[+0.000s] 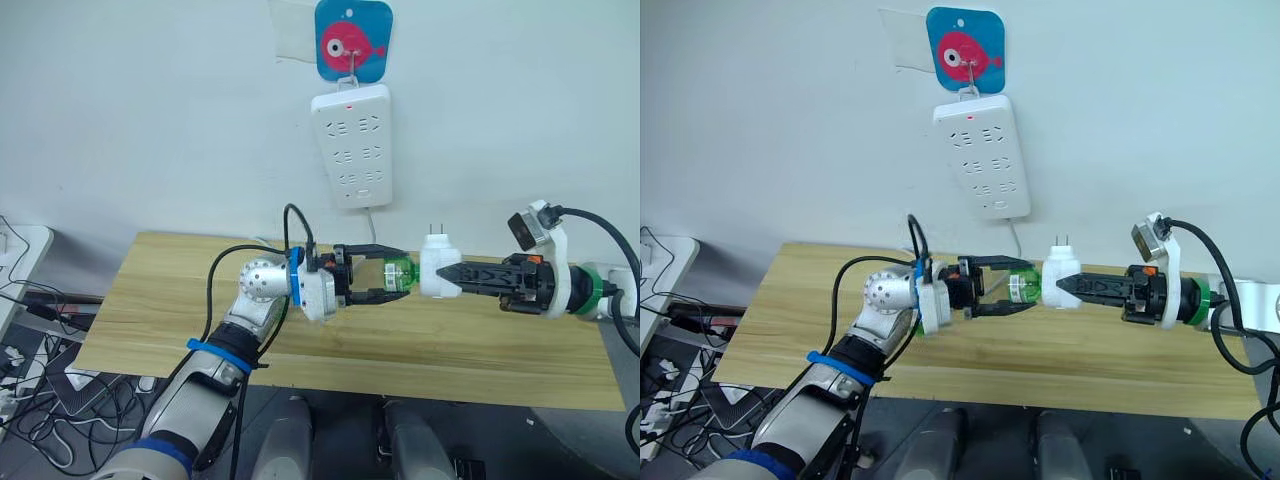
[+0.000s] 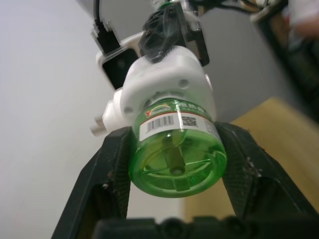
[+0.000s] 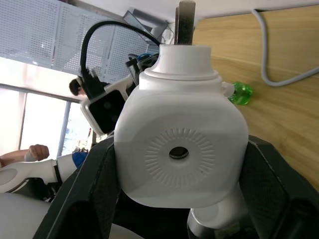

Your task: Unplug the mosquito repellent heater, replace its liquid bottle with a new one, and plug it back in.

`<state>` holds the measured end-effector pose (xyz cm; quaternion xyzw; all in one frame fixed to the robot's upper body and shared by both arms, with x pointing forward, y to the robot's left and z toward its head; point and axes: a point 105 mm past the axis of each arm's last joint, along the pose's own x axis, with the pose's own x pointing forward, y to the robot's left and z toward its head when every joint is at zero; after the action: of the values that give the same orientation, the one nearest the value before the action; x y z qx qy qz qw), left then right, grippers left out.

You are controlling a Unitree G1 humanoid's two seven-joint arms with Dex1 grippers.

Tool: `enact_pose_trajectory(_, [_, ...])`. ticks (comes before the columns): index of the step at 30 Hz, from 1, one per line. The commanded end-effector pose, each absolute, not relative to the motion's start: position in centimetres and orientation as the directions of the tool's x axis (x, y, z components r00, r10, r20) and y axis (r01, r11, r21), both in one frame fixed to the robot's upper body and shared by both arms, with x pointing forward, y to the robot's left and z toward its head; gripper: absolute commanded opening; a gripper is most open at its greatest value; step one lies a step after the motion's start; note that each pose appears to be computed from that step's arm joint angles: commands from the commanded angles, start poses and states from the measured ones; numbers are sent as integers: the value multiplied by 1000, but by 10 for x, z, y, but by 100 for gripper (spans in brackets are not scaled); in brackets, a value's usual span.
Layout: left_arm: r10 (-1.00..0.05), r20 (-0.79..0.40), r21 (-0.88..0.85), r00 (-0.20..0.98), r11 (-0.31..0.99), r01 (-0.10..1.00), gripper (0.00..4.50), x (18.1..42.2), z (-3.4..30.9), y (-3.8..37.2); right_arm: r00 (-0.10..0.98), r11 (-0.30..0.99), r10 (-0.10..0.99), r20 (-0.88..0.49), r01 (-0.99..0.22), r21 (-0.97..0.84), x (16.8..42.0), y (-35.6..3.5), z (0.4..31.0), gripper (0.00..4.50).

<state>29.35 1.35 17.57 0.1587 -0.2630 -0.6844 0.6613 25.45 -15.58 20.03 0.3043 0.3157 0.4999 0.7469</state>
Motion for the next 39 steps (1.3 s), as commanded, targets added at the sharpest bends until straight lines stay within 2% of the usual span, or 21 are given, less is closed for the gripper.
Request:
enact_pose_trajectory(1, [-992,109,101,-71,-60,993,224,296,174,19,230,262,962,-149,-618,741,243,-151,216,298])
enact_pose_trajectory(3, [-992,99,-135,-83,-96,986,224,295,172,25,216,258,964,-155,-626,735,242,-149,216,298])
enact_pose_trajectory(5, [-991,107,-350,-85,-118,929,224,294,171,32,199,249,967,-157,-635,731,239,-147,216,298])
enact_pose_trajectory(9, [-983,128,-605,-130,-181,775,224,288,173,46,180,243,970,-165,-644,725,235,-146,216,298])
enact_pose_trajectory(12, [-984,131,-678,-122,-179,713,224,290,174,53,178,244,970,-168,-644,725,232,-147,217,298])
enact_pose_trajectory(15, [-986,123,-695,-111,-166,699,224,292,174,57,190,261,965,-180,-638,725,232,-152,216,298])
enact_pose_trajectory(21, [-990,107,-699,-96,-144,701,224,290,176,64,304,378,923,-236,-598,707,240,-176,212,298])
enact_pose_trajectory(23, [-992,102,-699,-79,-128,703,224,290,176,66,381,481,873,-305,-560,675,249,-189,203,298])
enact_pose_trajectory(26, [-994,95,-688,-62,-110,717,224,290,174,68,473,678,734,-487,-480,556,263,-211,173,298])
enact_pose_trajectory(30, [-994,91,-685,-57,-104,721,224,291,172,67,565,884,467,-681,-328,333,284,-252,134,298])
enact_pose_trajectory(35, [-995,83,-682,-56,-98,724,224,289,170,65,565,963,234,-791,-245,110,292,-296,100,298])
enact_pose_trajectory(39, [-995,86,-685,-56,-100,721,224,286,169,64,547,975,156,-823,-218,39,297,-313,80,298])
